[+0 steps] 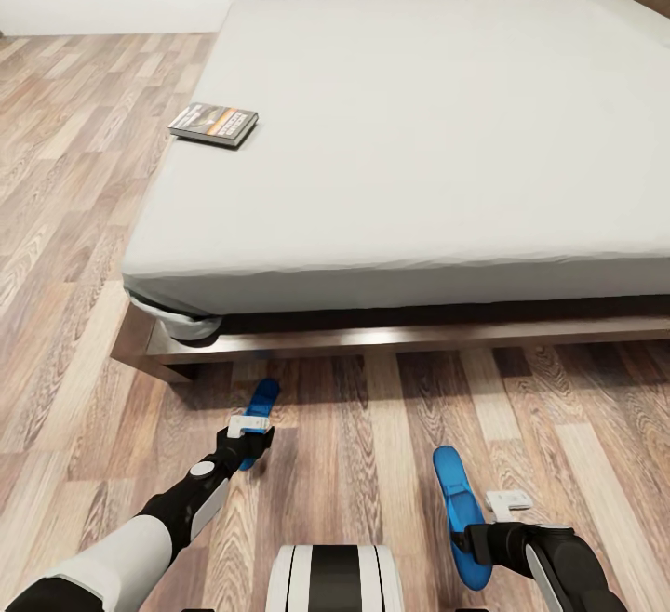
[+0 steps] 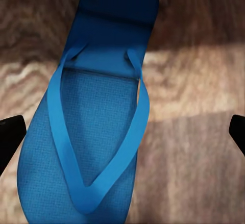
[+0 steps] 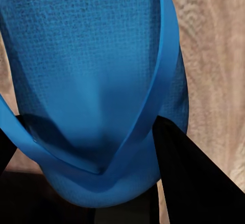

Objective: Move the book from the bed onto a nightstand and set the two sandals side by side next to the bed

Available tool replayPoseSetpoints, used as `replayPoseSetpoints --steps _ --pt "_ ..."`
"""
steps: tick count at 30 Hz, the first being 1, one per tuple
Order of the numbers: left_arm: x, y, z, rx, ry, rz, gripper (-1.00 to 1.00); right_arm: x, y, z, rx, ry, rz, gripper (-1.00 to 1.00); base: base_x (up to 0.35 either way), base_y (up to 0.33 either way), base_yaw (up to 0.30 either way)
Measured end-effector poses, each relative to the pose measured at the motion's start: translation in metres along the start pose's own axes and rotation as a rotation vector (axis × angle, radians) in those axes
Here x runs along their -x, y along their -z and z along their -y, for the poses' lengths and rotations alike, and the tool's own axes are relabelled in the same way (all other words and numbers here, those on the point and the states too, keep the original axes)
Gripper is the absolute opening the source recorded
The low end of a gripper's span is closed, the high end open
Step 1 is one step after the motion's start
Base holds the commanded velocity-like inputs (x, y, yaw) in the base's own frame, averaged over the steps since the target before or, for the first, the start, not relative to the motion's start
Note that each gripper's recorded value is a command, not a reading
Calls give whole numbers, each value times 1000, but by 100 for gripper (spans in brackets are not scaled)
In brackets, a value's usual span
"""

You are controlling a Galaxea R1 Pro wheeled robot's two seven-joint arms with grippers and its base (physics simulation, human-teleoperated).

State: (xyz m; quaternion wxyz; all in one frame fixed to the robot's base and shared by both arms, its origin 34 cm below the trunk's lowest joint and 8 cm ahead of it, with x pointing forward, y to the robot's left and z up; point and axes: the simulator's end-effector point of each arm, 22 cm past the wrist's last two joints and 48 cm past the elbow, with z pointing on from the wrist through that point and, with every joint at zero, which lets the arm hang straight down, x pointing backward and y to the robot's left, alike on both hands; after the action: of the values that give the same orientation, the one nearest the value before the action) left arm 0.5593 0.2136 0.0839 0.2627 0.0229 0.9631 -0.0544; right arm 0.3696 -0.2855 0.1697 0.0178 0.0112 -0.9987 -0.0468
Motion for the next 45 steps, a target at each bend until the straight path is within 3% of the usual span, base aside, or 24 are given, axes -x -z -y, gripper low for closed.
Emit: replayPoseSetpoints --steps 13,31,45 --pt "0 0 1 -2 -2 -1 100 1 0 2 -2 0 5 -100 0 0 0" --pt "25 15 -3 7 -11 14 100 18 20 4 -6 9 60 -100 0 0 0" --pt "27 16 -10 19 -5 26 100 10 16 6 -7 4 41 -100 0 0 0"
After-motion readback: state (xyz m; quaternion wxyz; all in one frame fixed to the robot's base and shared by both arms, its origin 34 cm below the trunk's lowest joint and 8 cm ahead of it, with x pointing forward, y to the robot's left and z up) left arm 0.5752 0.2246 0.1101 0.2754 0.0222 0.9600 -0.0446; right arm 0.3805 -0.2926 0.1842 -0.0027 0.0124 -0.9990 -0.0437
